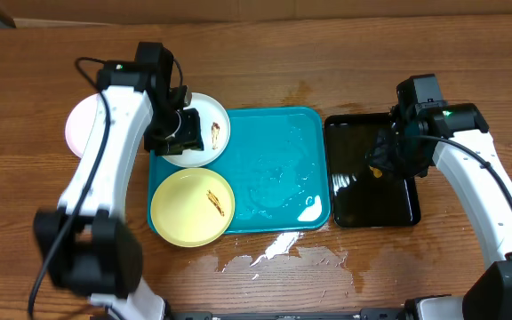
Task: Clean dirty plates on tray and stack at the side
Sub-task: 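Move the left gripper to the yellow plate rim and grip it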
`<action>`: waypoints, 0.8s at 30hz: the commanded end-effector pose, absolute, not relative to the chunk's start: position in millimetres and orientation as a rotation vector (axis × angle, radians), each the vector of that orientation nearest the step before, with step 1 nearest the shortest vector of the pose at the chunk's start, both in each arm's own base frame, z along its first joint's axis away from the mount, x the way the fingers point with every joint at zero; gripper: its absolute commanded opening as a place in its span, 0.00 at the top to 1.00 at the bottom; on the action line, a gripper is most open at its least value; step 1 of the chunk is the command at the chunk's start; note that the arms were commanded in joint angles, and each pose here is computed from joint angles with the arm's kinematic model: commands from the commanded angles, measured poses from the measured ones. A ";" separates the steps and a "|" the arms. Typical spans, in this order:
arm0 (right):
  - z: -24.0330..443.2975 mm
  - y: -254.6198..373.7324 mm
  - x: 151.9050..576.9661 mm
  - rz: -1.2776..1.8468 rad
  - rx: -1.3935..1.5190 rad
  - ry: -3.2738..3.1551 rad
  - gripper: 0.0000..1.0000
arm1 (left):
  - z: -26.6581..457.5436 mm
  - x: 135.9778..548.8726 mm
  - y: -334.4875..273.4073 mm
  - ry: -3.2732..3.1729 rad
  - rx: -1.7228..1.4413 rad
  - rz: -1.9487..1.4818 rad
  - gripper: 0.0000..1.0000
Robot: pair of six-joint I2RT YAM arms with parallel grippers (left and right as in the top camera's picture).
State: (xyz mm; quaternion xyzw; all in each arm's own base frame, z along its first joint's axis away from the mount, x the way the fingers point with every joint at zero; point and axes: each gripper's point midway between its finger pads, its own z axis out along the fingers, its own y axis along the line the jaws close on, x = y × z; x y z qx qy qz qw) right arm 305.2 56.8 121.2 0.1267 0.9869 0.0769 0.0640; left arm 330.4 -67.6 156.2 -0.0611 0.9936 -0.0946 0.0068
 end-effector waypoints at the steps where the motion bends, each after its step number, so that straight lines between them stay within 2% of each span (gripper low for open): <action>1: 121.3 56.8 304.6 0.235 0.384 2.979 0.96 | 188.3 300.5 -55.7 3.066 -0.301 -0.111 0.54; 9: 121.3 56.8 304.3 0.234 0.385 2.980 0.96 | 202.0 216.2 -26.8 3.011 -0.577 0.051 0.50; 13: 121.3 56.8 304.7 0.235 0.384 2.979 0.96 | 194.4 189.1 -6.1 2.890 -0.771 0.147 0.32; 17: 121.6 56.9 306.3 0.236 0.383 2.973 0.96 | 181.8 191.3 -5.3 2.831 -0.783 0.116 0.37; 24: 121.4 56.8 304.9 0.234 0.384 2.978 0.96 | 147.1 203.5 -8.1 2.863 -0.792 0.135 0.39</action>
